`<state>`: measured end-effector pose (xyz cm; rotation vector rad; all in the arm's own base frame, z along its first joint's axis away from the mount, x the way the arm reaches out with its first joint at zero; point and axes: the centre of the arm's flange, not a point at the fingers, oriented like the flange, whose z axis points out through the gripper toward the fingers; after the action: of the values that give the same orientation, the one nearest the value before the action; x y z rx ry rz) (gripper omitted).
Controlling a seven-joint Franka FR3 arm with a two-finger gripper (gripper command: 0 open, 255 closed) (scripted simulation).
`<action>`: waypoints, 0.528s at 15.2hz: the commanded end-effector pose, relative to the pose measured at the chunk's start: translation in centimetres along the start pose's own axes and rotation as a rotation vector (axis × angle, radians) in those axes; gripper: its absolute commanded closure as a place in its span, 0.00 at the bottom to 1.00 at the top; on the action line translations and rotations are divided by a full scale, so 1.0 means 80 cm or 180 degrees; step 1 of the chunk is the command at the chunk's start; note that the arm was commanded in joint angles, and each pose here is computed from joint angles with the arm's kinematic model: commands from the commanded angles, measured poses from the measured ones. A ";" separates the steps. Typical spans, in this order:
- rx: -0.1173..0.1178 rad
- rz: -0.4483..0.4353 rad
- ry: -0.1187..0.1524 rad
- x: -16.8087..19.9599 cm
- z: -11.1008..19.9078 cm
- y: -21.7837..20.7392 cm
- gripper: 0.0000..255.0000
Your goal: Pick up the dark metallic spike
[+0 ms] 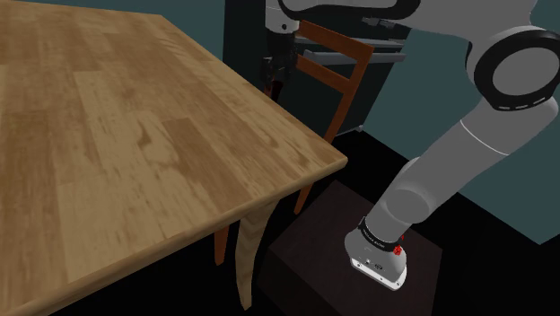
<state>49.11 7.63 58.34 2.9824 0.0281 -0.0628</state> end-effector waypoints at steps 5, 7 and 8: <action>-0.0001 0.0000 0.0001 0.001 0.023 -0.003 1.00; -0.0001 0.0000 0.0001 0.001 0.023 -0.003 1.00; -0.0001 0.0000 0.0001 0.001 0.023 -0.003 1.00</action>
<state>49.13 7.61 56.51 2.9824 0.0283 -0.0613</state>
